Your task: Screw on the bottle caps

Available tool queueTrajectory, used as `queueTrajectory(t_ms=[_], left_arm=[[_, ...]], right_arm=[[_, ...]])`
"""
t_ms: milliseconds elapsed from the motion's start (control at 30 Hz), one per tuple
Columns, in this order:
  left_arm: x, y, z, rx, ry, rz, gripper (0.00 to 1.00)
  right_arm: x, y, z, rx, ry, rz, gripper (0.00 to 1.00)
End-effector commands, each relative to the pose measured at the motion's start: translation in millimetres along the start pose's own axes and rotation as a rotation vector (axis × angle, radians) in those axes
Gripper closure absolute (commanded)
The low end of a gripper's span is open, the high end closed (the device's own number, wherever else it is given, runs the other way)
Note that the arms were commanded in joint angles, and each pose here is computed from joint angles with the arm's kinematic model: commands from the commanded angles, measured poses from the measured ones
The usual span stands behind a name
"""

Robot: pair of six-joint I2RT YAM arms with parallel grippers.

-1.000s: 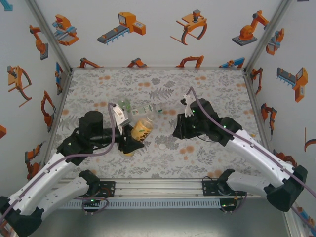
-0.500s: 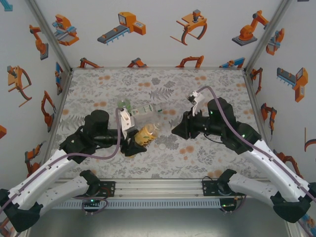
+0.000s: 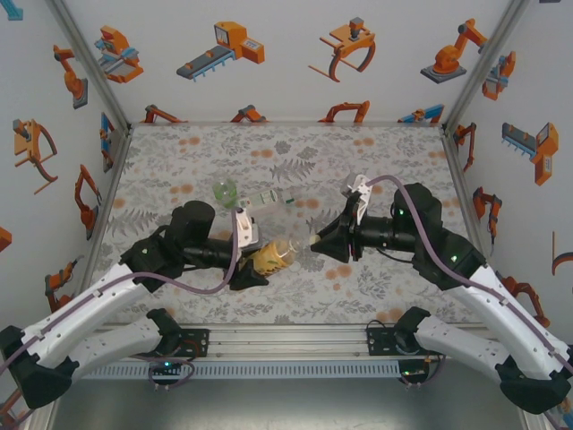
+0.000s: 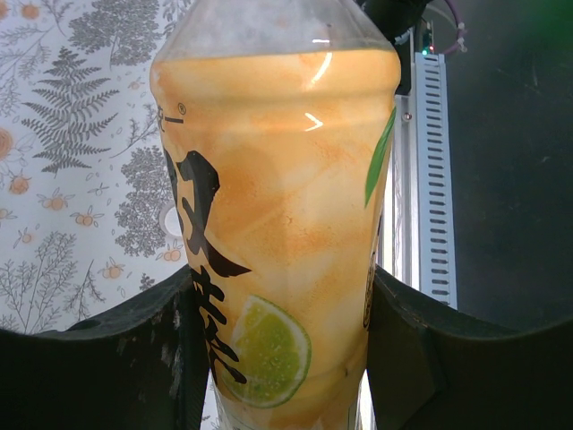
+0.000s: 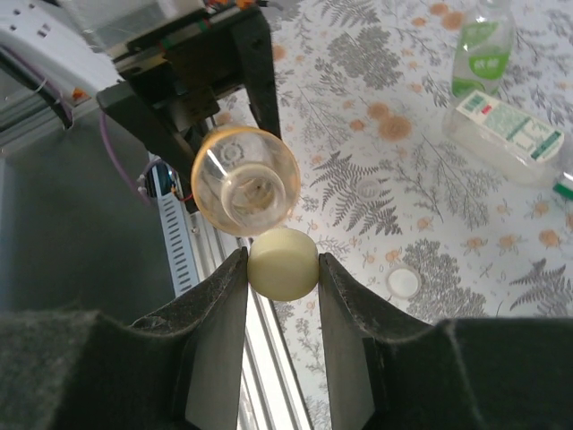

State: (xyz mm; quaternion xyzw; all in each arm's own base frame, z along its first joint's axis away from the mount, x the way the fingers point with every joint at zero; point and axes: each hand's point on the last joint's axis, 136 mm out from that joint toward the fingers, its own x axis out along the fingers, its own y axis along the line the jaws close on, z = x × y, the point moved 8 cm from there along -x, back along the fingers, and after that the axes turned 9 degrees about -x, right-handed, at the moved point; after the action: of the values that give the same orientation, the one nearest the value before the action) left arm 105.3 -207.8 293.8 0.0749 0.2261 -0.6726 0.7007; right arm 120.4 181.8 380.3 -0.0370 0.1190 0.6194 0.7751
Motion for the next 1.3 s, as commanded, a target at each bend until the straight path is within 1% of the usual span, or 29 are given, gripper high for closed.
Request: queueTrajectory(t_ms=[0, 133, 300, 567, 733, 933, 1267], left_arm=[[-1, -6, 12, 0.074, 0.002, -0.038, 0.97], [4, -7, 12, 0.088, 0.034, -0.053, 0.97], [6, -12, 13, 0.121, 0.033, -0.073, 0.98], [-2, -20, 17, 0.162, 0.032, -0.092, 0.99], [-3, -21, 20, 0.17, 0.027, -0.094, 0.99], [0, -19, 19, 0.173, 0.046, -0.098, 0.99], [2, -18, 20, 0.176, 0.056, -0.1, 0.99]], right_arm=[[-1, 12, 6, -0.16, -0.064, 0.111, 0.86], [-3, 16, 5, -0.238, -0.072, 0.144, 0.88], [-6, 20, 1, -0.285, -0.063, 0.165, 0.89], [-2, 28, -1, -0.291, -0.069, 0.307, 0.91], [2, 25, -3, -0.288, -0.062, 0.299, 0.91], [3, 21, -3, -0.298, -0.069, 0.252, 0.92], [5, 22, -1, -0.296, -0.074, 0.279, 0.93]])
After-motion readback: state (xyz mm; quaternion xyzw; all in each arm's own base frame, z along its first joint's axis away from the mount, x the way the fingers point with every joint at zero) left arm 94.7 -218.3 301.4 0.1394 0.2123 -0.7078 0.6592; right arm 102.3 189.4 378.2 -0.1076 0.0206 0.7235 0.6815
